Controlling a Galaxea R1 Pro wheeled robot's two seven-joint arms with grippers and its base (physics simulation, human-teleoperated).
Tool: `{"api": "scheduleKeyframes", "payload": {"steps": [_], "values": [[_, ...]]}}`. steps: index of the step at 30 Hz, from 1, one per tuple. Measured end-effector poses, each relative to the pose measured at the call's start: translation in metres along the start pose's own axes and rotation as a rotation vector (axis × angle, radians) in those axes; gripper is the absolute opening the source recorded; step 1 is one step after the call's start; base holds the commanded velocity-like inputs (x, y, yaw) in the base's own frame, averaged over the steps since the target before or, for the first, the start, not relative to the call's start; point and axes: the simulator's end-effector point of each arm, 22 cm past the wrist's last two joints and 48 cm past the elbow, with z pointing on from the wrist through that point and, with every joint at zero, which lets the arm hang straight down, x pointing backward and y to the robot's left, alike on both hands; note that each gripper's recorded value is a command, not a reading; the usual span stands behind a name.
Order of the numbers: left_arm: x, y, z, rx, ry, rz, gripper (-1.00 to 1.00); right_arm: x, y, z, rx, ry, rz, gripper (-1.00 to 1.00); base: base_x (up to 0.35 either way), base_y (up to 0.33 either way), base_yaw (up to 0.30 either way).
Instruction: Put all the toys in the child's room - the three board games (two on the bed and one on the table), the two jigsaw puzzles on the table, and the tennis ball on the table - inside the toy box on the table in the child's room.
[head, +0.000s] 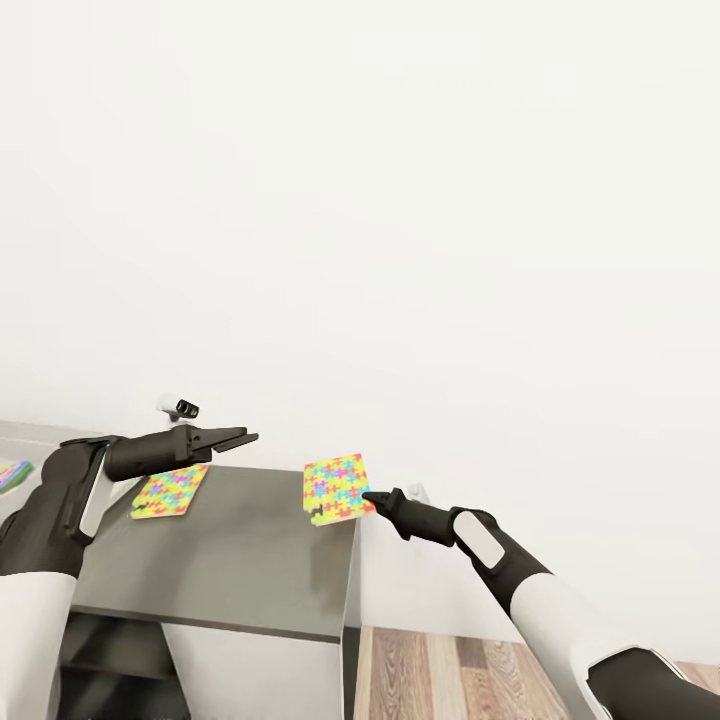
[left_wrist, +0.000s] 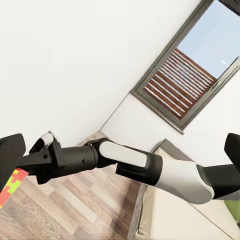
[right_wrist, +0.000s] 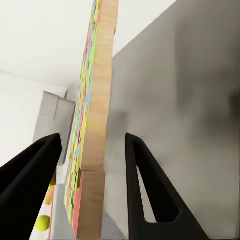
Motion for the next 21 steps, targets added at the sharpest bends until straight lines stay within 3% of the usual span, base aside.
{"api": "scheduleKeyframes", "payload": {"steps": [21], "values": [[-0.021,-0.004,0.004,-0.007,0.006,-0.031,1.00,-0.011,0.011,-0.007,0.021,0.010,0.029,-1.00,-0.004,0.000,0.000]]}}
